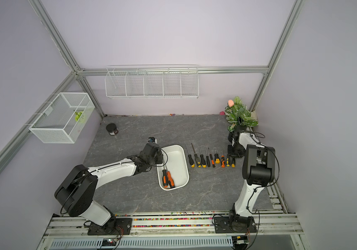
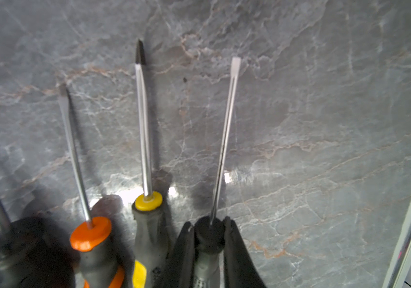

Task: Take out the screwdriver from the storage box
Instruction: Place the screwdriver at the center of the board.

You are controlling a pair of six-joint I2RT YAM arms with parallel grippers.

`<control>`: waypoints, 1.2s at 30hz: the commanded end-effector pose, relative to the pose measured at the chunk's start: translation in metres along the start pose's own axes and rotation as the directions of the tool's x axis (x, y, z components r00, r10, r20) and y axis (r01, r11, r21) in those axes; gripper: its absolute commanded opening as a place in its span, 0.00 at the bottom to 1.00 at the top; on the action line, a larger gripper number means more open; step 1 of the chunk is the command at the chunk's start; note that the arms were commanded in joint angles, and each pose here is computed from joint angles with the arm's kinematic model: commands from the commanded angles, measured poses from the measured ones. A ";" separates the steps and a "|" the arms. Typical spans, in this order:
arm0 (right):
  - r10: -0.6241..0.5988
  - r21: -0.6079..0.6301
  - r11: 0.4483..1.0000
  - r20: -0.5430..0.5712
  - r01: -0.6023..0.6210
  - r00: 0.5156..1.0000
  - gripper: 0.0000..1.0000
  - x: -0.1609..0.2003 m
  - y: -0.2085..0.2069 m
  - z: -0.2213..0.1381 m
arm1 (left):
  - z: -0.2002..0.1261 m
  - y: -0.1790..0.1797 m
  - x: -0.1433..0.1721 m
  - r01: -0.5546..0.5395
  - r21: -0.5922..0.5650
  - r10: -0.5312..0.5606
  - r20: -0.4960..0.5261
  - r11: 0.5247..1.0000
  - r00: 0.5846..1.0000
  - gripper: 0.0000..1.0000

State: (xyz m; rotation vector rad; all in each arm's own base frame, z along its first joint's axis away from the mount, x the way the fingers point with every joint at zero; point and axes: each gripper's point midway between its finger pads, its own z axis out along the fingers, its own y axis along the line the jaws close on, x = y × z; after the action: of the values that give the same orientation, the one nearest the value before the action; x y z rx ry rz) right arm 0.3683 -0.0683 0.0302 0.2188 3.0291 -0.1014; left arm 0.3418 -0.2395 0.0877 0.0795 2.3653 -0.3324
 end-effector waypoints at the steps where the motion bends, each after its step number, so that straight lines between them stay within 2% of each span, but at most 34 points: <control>1: -0.003 -0.007 1.000 -0.031 0.003 1.000 0.17 0.004 0.000 0.005 | -0.003 0.007 0.004 -0.028 -0.024 0.028 0.006 0.999 1.000 0.00; 7: -0.004 -0.004 1.000 -0.029 0.003 1.000 0.26 0.004 -0.001 0.003 | -0.003 0.006 0.003 -0.025 -0.021 0.025 0.008 0.999 1.000 0.00; 23: 0.006 -0.010 1.000 -0.012 -0.006 1.000 0.30 0.003 0.000 -0.002 | -0.004 0.007 0.004 -0.019 -0.022 0.019 0.008 1.000 1.000 0.00; 36: 0.017 -0.026 1.000 0.108 -0.014 0.994 0.30 0.004 0.011 -0.038 | -0.004 0.009 0.005 -0.013 -0.030 0.014 0.005 0.999 1.000 0.00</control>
State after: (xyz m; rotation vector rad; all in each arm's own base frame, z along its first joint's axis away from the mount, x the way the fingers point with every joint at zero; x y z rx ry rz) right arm 0.3634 -0.0628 0.0525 0.2195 2.9716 -0.0930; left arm 0.3401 -0.2378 0.0899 0.0715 2.3561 -0.3407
